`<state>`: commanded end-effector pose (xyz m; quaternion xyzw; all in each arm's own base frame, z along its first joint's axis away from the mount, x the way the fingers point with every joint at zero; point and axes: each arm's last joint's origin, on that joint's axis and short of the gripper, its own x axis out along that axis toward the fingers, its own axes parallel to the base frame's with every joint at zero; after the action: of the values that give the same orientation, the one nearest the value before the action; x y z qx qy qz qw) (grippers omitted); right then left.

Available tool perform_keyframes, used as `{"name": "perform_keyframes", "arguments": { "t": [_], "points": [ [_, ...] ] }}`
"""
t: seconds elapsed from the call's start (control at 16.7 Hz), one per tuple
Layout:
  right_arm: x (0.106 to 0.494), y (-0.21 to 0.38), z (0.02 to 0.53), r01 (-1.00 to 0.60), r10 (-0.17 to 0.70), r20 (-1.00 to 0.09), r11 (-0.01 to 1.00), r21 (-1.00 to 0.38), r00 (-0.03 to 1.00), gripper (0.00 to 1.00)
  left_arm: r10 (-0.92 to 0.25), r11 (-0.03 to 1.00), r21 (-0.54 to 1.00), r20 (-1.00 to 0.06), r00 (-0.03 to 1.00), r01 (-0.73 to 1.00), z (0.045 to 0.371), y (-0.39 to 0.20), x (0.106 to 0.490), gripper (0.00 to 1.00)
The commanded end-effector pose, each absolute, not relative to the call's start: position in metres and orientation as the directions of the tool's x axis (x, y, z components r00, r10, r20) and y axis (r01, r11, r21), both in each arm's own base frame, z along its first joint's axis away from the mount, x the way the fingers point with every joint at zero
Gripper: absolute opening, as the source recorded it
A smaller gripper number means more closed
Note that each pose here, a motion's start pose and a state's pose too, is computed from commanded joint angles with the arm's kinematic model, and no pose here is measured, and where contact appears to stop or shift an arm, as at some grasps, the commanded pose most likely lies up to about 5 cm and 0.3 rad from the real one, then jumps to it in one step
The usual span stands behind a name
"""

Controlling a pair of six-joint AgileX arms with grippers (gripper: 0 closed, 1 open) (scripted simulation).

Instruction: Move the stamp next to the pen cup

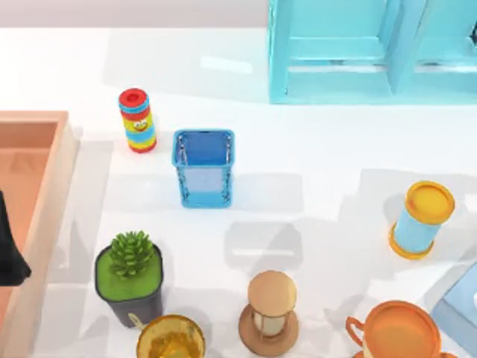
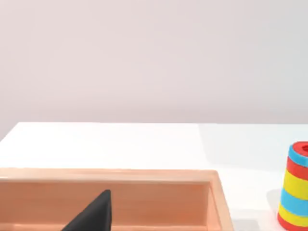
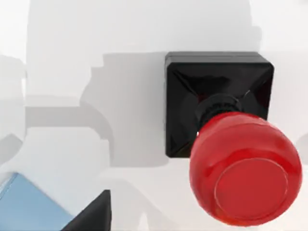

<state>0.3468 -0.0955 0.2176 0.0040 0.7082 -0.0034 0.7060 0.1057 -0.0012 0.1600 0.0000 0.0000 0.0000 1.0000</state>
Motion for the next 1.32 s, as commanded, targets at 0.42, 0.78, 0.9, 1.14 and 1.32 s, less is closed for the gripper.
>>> {"name": "perform_keyframes", "arguments": {
  "t": [0.42, 0.78, 0.9, 1.14, 1.32],
  "points": [
    [0.344, -0.096, 0.15, 0.01, 0.0, -1.0, 1.0, 0.0, 0.0, 1.0, 0.0, 1.0, 0.0, 0.0, 1.0, 0.0, 0.16, -0.001, 0.106, 1.0],
    [0.344, -0.096, 0.15, 0.01, 0.0, -1.0, 1.0, 0.0, 0.0, 0.77, 0.0, 1.0, 0.0, 0.0, 1.0, 0.0, 0.16, -0.001, 0.106, 1.0],
    [0.344, -0.096, 0.15, 0.01, 0.0, -1.0, 1.0, 0.0, 0.0, 0.62, 0.0, 1.0, 0.0, 0.0, 1.0, 0.0, 0.16, -0.001, 0.106, 1.0],
    [0.344, -0.096, 0.15, 0.01, 0.0, -1.0, 1.0, 0.0, 0.0, 0.32, 0.0, 1.0, 0.0, 0.0, 1.0, 0.0, 0.16, -0.001, 0.106, 1.0],
    [0.344, -0.096, 0.15, 0.01, 0.0, -1.0, 1.0, 0.0, 0.0, 0.1, 0.0, 1.0, 0.0, 0.0, 1.0, 0.0, 0.16, -0.001, 0.106, 1.0]
  ]
}}
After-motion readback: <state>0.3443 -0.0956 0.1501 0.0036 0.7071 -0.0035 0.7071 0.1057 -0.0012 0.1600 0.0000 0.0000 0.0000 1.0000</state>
